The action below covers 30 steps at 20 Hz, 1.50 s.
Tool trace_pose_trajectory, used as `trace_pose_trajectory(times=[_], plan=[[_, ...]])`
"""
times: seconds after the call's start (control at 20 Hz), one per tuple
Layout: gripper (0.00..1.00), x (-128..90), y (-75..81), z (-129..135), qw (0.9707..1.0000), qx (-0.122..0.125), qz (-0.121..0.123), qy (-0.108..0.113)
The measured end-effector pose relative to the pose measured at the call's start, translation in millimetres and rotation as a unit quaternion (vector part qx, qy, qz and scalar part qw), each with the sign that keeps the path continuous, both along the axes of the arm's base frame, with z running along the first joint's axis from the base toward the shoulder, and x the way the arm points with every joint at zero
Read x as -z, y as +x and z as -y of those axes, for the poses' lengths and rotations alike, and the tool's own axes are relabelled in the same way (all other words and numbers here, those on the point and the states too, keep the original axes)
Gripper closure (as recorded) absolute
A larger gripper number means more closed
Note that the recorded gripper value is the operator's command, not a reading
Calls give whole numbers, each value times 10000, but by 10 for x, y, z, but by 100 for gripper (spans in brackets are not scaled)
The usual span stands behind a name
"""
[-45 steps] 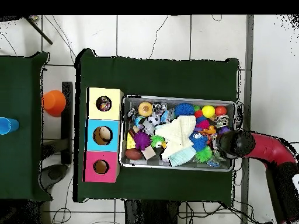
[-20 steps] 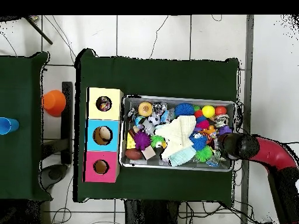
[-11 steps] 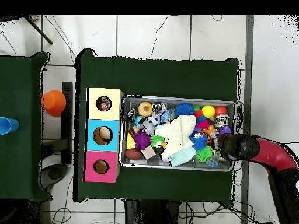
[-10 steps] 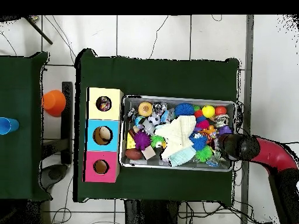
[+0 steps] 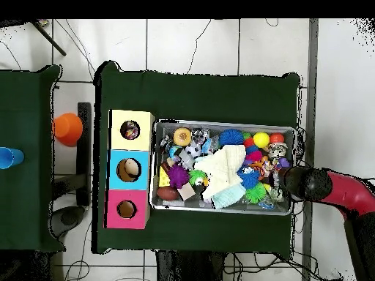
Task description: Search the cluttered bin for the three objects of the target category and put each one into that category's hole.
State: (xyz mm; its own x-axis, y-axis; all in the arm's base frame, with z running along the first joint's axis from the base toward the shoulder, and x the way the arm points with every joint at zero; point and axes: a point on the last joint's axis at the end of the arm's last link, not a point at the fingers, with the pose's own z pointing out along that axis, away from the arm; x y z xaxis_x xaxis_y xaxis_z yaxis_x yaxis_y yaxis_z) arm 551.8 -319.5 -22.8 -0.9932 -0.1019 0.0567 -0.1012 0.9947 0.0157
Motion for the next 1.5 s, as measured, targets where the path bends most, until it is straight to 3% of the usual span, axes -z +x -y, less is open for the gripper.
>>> trace_pose_trajectory(times=[0.65, 1.0, 1.35, 1.5], plan=[[100, -490, 311, -88, 9996, 110, 249, -48], [100, -715, 356, -161, 9994, 138, 306, -44], [100, -1075, 377, -567, 9996, -45, 291, -10], [100, -1234, 393, -892, 9994, -231, 255, 3]])
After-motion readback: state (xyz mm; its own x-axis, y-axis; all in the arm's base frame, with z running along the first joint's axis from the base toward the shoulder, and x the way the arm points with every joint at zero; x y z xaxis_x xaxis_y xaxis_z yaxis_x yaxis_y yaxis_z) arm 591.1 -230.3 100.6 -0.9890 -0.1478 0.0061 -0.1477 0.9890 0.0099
